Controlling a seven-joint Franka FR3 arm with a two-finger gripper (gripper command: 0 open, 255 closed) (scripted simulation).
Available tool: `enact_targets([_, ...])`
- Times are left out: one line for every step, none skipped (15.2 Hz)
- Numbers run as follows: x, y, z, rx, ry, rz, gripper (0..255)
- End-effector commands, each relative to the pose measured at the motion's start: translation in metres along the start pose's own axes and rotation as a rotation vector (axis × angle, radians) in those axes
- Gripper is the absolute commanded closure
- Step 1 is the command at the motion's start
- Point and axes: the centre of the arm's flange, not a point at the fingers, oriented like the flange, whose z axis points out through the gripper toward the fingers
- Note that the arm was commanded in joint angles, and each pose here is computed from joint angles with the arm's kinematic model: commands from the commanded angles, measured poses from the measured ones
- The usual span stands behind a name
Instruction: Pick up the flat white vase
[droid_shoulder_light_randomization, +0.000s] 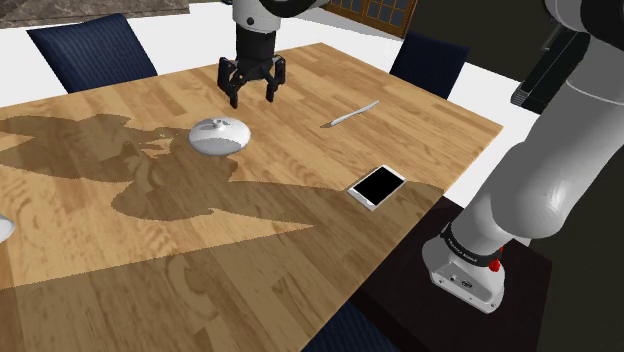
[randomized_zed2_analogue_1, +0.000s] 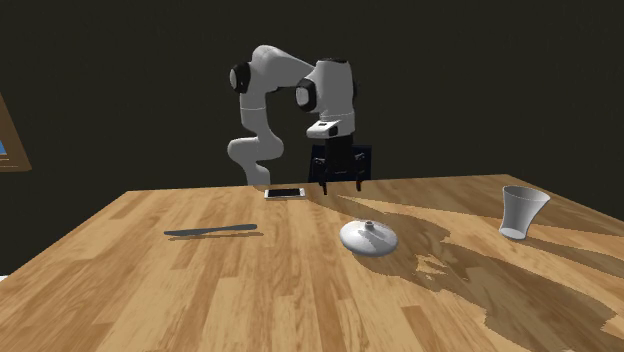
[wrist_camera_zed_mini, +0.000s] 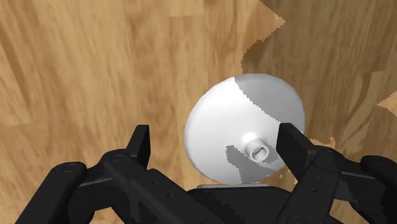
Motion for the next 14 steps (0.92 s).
enact_targets([0.015,-0.021,0.010,0.002,0.002,0.008,0])
enact_targets([0.022,-0.031,0.014,0.003,0.003,0.011,0])
enact_targets([0.029,-0.041,0.018,0.003,0.003,0.014,0])
enact_targets([0.037,-0.050,0.022,0.004,0.004,0.018,0])
enact_targets([0.044,-0.060,0.026,0.005,0.005,0.021,0])
enact_targets([0.046,-0.062,0.027,0.005,0.005,0.022,0])
enact_targets([0.046,-0.062,0.032,0.005,0.005,0.022,0])
enact_targets([0.045,-0.061,0.038,0.005,0.005,0.022,0])
enact_targets([0.045,-0.061,0.043,0.005,0.005,0.022,0])
enact_targets([0.045,-0.060,0.048,0.005,0.005,0.022,0])
enact_targets([0.045,-0.060,0.053,0.005,0.005,0.022,0])
enact_targets([0.044,-0.059,0.059,0.005,0.005,0.022,0])
enact_targets([0.044,-0.058,0.067,0.005,0.005,0.022,0])
enact_targets([0.044,-0.058,0.067,0.005,0.005,0.022,0])
